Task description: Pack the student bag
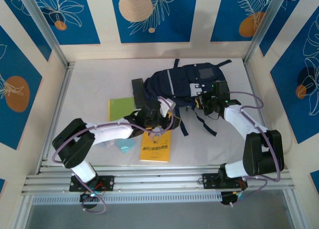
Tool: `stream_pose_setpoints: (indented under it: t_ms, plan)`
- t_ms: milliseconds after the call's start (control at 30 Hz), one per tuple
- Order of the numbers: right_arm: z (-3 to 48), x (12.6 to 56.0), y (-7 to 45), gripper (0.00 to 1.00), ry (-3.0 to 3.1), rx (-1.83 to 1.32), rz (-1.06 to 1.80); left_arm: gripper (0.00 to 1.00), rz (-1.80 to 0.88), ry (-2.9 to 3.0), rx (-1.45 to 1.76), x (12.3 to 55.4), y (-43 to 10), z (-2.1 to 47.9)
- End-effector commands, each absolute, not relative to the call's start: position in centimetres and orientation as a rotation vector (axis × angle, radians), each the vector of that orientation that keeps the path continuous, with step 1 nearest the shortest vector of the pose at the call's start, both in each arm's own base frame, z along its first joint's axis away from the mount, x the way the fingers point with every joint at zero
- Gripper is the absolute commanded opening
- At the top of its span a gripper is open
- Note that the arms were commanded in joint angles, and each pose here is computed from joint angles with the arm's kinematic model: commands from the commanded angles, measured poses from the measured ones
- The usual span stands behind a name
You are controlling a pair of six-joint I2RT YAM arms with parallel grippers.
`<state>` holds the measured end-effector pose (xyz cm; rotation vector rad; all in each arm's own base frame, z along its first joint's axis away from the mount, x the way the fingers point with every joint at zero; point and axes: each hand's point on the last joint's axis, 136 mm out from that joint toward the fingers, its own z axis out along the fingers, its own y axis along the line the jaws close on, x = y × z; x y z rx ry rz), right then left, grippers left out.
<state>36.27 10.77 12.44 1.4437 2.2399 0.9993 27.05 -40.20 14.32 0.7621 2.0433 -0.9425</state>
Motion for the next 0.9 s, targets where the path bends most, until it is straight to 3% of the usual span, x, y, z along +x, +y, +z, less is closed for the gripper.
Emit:
stream_pose_setpoints:
  t_ms: [0, 200, 533, 767, 867]
  plan:
    - [15.5, 37.5, 13.2, 0.00, 2.164, 1.430, 1.184, 0.53, -0.935, 1.878, 0.791, 28.1, -43.0, 16.3]
    - [15.0, 37.0, 14.3, 0.00, 2.154, 1.489, 1.234, 0.46, -0.826, 1.853, 0.755, 30.9, -44.4, 14.1]
    - [14.3, 35.1, 15.6, 0.00, 2.148, 1.552, 1.316, 0.47, -0.592, 1.736, 0.612, 36.5, -44.9, 14.0]
    - [14.4, 34.3, 15.5, 0.00, 2.134, 1.558, 1.338, 0.40, -0.563, 1.714, 0.568, 38.8, -45.8, 13.7]
    - [14.8, 34.3, 15.5, 0.00, 2.137, 1.539, 1.344, 0.32, -0.578, 1.717, 0.553, 39.3, -45.7, 13.4]
